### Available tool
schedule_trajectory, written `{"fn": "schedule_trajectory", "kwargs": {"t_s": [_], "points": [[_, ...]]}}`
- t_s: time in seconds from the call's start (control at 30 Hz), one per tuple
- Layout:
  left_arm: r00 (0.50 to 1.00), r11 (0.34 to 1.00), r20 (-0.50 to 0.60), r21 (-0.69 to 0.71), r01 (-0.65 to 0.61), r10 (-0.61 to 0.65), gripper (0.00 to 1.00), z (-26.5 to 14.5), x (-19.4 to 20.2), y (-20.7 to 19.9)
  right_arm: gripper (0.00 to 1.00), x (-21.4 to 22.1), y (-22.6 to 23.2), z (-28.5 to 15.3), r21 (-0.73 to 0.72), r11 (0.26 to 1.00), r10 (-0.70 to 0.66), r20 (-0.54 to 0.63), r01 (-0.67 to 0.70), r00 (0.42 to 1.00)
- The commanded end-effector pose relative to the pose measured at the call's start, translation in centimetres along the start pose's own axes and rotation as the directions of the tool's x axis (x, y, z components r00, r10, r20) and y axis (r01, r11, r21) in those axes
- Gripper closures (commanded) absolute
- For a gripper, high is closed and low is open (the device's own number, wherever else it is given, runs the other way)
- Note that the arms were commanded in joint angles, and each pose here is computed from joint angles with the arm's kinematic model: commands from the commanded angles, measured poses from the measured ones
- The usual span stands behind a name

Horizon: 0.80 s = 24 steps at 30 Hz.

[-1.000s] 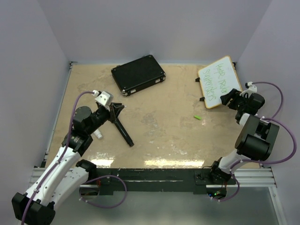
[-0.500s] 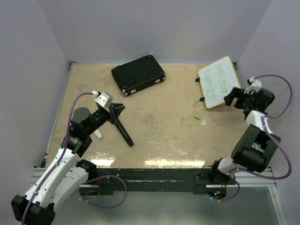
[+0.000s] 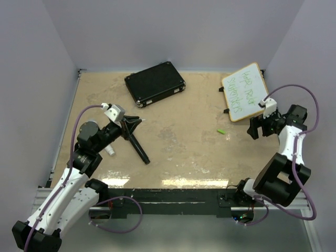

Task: Write a sentence on the whiteboard
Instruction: Pick up the pen cap from the center of the board.

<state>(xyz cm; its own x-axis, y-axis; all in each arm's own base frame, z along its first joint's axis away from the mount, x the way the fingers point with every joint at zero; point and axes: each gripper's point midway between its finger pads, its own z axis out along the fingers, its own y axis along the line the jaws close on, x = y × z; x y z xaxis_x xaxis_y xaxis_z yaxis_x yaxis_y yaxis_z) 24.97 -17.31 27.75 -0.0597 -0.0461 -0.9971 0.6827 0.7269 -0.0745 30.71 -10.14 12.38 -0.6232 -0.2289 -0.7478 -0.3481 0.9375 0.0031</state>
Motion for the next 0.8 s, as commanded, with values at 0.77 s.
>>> {"fn": "schedule_trajectory", "kwargs": {"t_s": [0.77], "points": [[0.973, 0.976, 0.106, 0.101, 0.195, -0.206, 1.0, -1.9, -0.8, -2.9, 0.34, -2.1, 11.7, 12.9, -0.237, 0.873, -0.459, -0.104, 0.427, 0.882]]}}
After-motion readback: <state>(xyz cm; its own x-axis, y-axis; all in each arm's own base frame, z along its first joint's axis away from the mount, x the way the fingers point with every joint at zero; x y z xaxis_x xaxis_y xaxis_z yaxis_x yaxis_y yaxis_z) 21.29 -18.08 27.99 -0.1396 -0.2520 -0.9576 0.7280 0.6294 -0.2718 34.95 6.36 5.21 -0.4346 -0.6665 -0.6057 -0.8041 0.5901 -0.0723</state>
